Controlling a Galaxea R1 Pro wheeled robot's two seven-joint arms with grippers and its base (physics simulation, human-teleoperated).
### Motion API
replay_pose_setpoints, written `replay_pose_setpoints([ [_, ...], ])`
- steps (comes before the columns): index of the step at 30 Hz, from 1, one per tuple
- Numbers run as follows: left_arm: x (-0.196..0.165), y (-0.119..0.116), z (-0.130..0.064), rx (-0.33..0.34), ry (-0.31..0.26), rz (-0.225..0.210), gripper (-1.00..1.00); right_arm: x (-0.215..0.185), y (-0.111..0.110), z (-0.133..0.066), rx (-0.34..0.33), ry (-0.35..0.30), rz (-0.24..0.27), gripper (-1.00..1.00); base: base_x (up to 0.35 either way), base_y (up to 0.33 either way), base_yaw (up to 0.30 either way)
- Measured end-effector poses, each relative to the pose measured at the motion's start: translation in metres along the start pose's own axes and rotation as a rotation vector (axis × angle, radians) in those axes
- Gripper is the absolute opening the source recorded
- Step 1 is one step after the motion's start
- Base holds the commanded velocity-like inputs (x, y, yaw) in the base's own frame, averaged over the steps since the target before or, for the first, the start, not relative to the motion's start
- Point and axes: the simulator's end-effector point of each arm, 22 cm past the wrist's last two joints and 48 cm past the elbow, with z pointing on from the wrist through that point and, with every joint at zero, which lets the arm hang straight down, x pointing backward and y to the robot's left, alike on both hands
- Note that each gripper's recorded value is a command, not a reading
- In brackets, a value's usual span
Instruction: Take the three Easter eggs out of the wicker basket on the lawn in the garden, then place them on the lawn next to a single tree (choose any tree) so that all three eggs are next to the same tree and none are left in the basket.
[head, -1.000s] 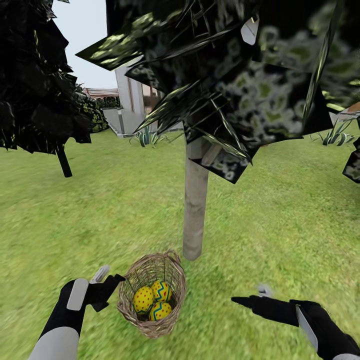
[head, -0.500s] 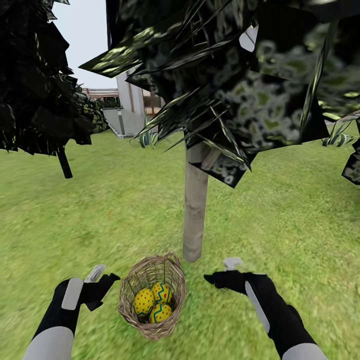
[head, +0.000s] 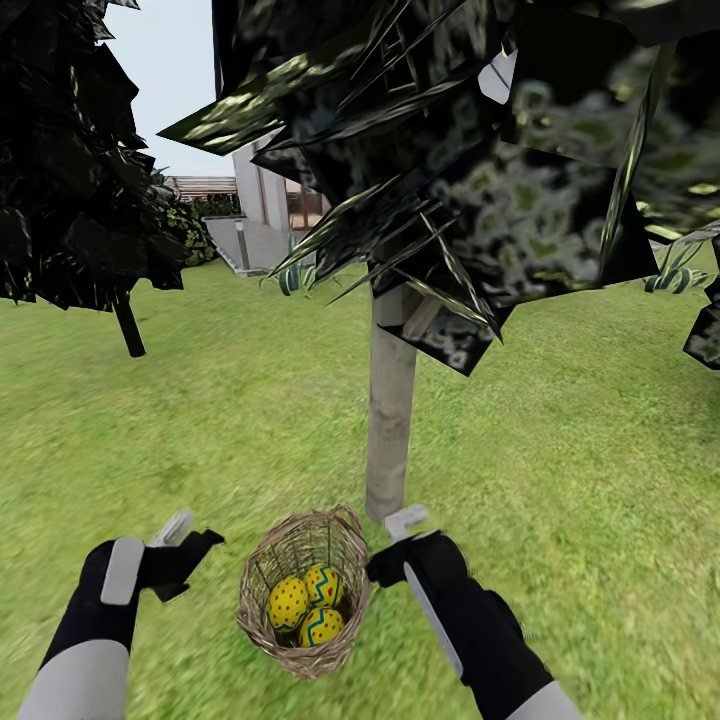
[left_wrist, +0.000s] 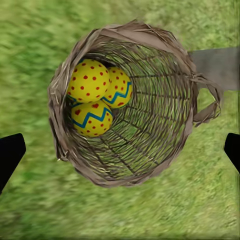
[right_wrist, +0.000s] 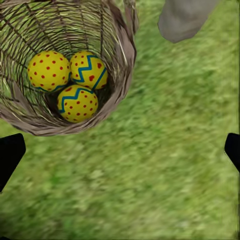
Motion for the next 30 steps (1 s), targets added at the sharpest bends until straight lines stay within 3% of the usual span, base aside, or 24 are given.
replay_pose_setpoints([
  [4,-0.002,-0.006,-0.005,0.005,0.002,0.022,1.0,-0.002,0.025,-0.001,-0.021,-0.007,-0.066,1.0,0.0,0.0,0.136],
  [11,0.0,-0.013,-0.005,-0.006,0.011,0.082,1.0,-0.001,0.061,-0.003,-0.148,0.004,-0.004,1.0,0.0,0.0,0.252],
  [19,-0.01,-0.002,-0.007,-0.026,0.002,0.086,1.0,0.0,0.062,-0.002,-0.155,0.006,0.002,1.0,0.024,0.0,0.173],
  [30,-0.012,0.002,-0.007,-0.033,-0.001,0.087,1.0,0.002,0.061,-0.001,-0.152,0.008,0.004,1.0,0.236,0.0,0.006],
])
